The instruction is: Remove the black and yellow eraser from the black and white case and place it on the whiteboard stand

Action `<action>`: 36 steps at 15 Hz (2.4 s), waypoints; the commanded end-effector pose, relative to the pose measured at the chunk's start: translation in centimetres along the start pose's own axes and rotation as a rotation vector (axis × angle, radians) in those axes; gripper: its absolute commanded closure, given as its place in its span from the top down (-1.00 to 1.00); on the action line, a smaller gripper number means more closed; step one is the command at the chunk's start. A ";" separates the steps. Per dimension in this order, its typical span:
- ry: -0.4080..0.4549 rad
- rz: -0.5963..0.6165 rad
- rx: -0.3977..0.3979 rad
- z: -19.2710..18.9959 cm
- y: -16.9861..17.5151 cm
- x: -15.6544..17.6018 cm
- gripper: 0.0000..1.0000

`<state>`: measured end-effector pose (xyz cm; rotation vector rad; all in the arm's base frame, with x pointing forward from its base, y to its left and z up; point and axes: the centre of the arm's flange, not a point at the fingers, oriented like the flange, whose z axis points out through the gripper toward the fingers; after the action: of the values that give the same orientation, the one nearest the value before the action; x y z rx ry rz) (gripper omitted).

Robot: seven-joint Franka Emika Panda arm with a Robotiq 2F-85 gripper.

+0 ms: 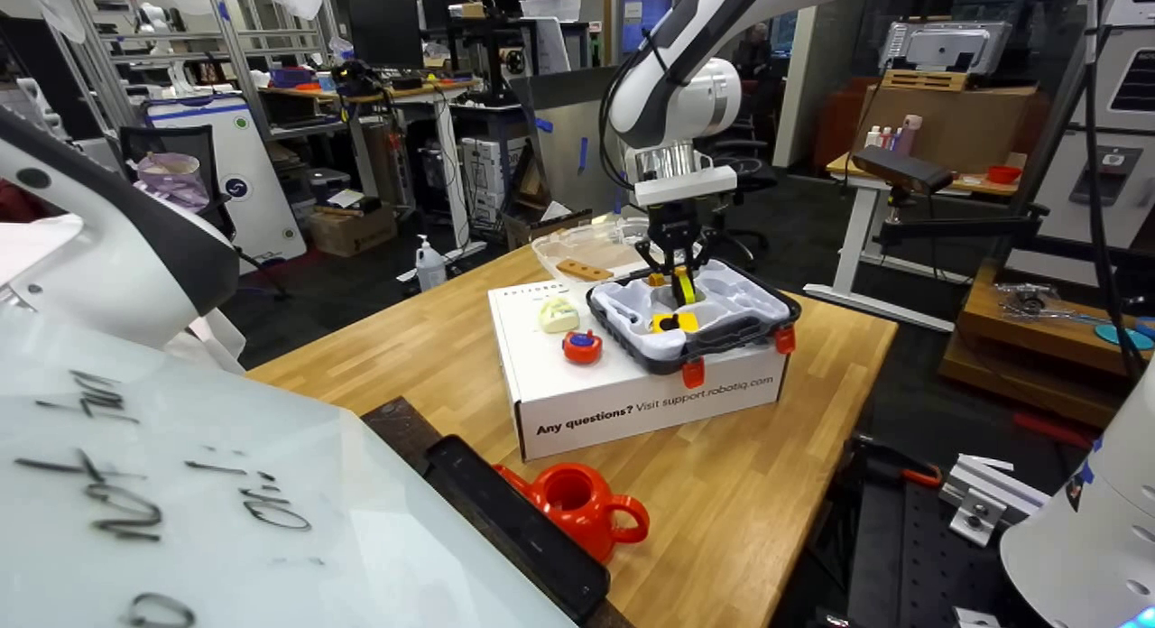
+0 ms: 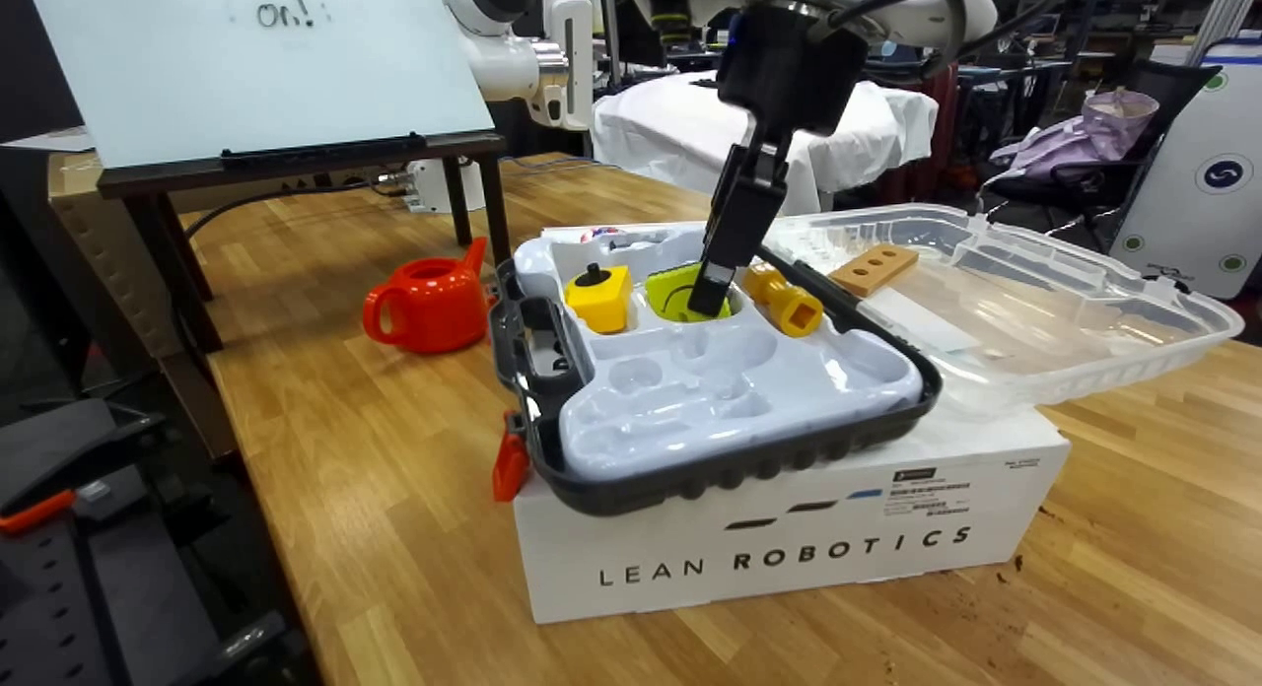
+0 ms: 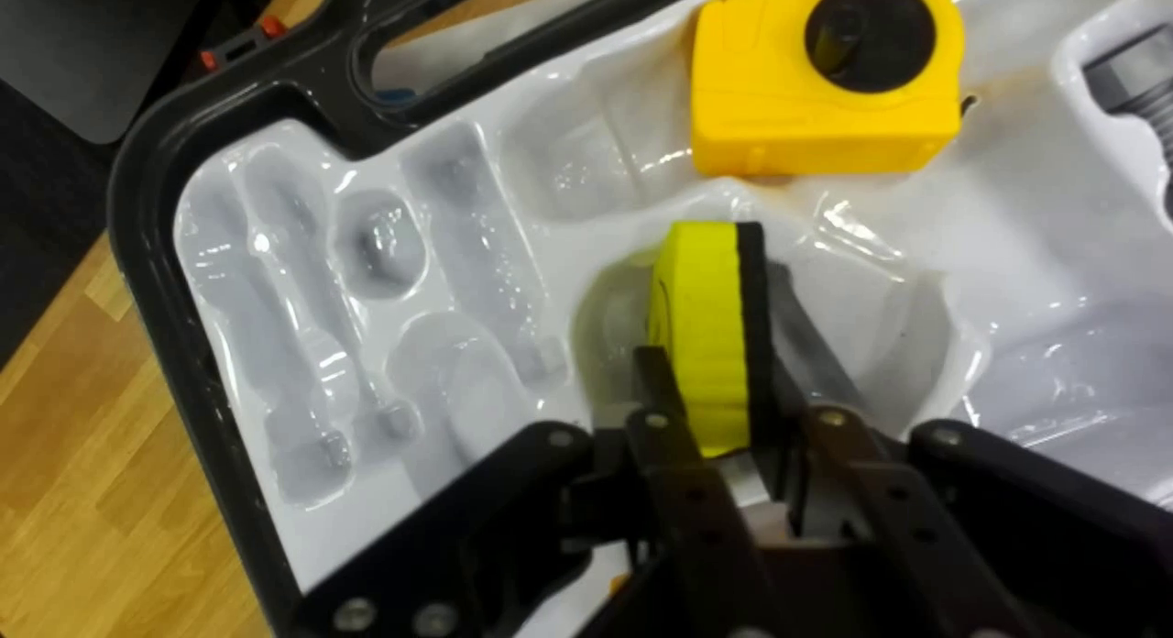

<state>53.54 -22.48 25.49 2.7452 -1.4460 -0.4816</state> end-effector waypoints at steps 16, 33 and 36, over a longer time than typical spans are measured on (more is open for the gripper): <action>0.141 -0.294 0.025 -7.0 -4.3 -6.8 -0.89; 0.175 -0.734 -0.088 -6.2 -16.0 -19.9 -0.89; 0.177 -0.799 -0.109 -6.1 -16.2 -21.9 -0.89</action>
<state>58.01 2.97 33.94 3.0723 -0.3372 -0.2640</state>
